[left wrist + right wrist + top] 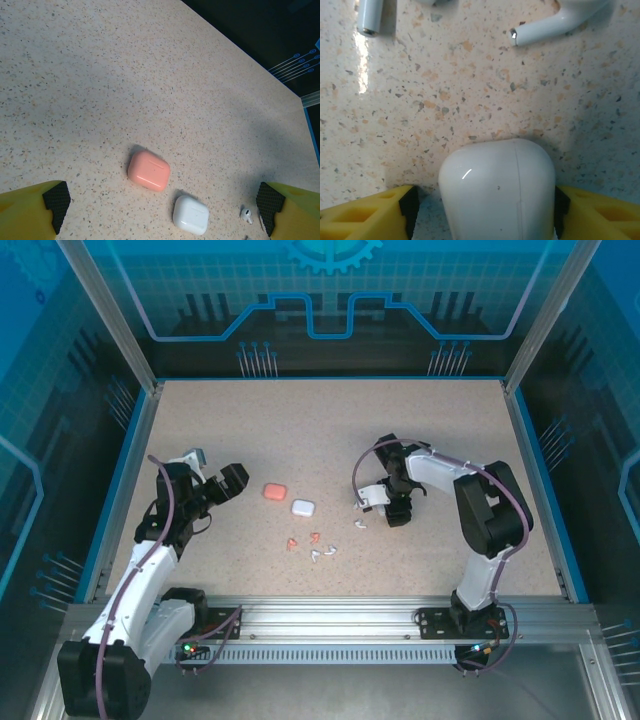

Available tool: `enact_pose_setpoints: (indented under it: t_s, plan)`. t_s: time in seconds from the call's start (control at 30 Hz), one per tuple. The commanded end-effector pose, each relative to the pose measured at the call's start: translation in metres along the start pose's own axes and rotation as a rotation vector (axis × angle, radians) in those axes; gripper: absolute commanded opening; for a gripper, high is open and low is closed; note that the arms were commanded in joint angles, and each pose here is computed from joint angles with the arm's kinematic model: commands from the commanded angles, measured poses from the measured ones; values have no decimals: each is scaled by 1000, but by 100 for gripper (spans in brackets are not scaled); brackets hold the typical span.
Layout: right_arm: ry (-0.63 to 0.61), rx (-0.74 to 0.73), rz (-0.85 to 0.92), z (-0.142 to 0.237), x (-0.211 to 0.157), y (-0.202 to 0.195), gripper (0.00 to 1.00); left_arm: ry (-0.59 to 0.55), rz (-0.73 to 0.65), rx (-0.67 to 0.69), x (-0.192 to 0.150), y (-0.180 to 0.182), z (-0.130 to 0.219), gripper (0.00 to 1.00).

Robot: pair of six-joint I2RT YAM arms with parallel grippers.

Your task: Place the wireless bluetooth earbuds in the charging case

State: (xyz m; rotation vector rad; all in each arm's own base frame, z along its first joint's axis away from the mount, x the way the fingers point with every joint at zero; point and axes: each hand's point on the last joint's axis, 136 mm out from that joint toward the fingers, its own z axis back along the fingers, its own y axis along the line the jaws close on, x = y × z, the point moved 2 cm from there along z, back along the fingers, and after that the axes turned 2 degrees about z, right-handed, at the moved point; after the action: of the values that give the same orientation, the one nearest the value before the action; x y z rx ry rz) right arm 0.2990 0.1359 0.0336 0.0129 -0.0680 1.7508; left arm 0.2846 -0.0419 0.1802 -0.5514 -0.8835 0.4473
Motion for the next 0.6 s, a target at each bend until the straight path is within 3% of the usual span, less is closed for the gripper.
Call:
enact_pose_setpoints:
  t_s: [0.0,0.57]
  plan:
    - [0,-9,-20,-6,-4,-11,70,-7,-31,-11,4,-6,3,99]
    - [-47,-46,-66,2,-1,-15,53,-20,-81,-9,11,-12,11,99]
